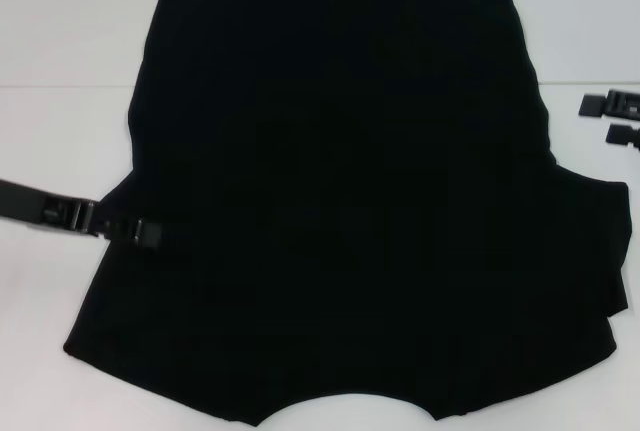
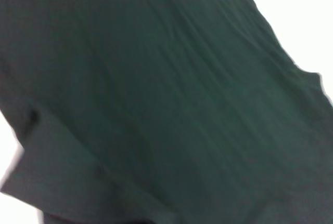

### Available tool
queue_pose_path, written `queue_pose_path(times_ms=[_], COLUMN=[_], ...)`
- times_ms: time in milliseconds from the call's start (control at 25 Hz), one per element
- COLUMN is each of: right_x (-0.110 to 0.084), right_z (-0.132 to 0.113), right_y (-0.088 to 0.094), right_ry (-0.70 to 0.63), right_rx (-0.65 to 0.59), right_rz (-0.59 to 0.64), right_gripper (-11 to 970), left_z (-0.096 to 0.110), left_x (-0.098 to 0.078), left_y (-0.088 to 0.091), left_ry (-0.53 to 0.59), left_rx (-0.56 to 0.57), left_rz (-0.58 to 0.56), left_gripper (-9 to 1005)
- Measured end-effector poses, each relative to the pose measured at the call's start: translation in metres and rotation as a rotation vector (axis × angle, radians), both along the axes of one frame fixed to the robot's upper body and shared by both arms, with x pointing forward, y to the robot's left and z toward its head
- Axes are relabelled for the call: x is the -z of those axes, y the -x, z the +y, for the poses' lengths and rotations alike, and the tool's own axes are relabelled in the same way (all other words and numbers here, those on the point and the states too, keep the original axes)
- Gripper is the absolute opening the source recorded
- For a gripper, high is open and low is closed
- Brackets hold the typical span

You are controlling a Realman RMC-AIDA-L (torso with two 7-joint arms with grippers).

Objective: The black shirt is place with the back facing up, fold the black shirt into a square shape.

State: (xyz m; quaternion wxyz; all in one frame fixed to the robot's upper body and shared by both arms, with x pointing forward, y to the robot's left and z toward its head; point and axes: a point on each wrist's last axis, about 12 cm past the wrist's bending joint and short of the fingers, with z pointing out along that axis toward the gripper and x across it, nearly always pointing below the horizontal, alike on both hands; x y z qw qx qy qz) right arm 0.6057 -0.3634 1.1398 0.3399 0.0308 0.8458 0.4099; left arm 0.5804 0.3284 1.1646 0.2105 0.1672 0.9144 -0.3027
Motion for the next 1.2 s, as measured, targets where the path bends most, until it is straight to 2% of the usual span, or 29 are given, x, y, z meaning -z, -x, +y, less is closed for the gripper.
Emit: queue_pose_path(times_ms=[80, 240, 440, 600, 800, 1120, 1200], right_x=[0.002, 0.002, 0.001, -0.001, 0.004, 0.013, 0.015], right_z=[0.0, -0.003, -0.017, -0.025, -0.029, -0.034, -0.032], right_y=[0.004, 0.009, 0.023, 0.033, 0.042, 0.048, 0.046], right_ry=[0.04, 0.09, 0.167, 0.186, 0.216, 0.247, 0.254], right_rx=[-0.051, -0.11, -0.148, -0.151, -0.17, -0.145, -0.128], right_rz=[0.033, 0.078, 0.219, 0.275, 0.35, 0.397, 0.397], right_gripper=[916, 916, 914, 912, 719, 527, 528], left_z=[0.007, 0.012, 0.011, 0.007, 0.004, 0.003, 0.003], left_x=[0.013, 0.029, 0.044, 0.05, 0.052, 0.055, 0.055], left_y=[0.008, 0.025, 0.038, 0.038, 0.035, 0.034, 0.033], left_ry=[0.113, 0.266, 0.323, 0.324, 0.328, 0.328, 0.325], left_rx=[0.008, 0.021, -0.004, -0.017, -0.019, -0.035, -0.038], left_rz=[0.067, 0.084, 0.084, 0.078, 0.075, 0.072, 0.069], left_gripper=[409, 577, 689, 685, 684, 684, 684])
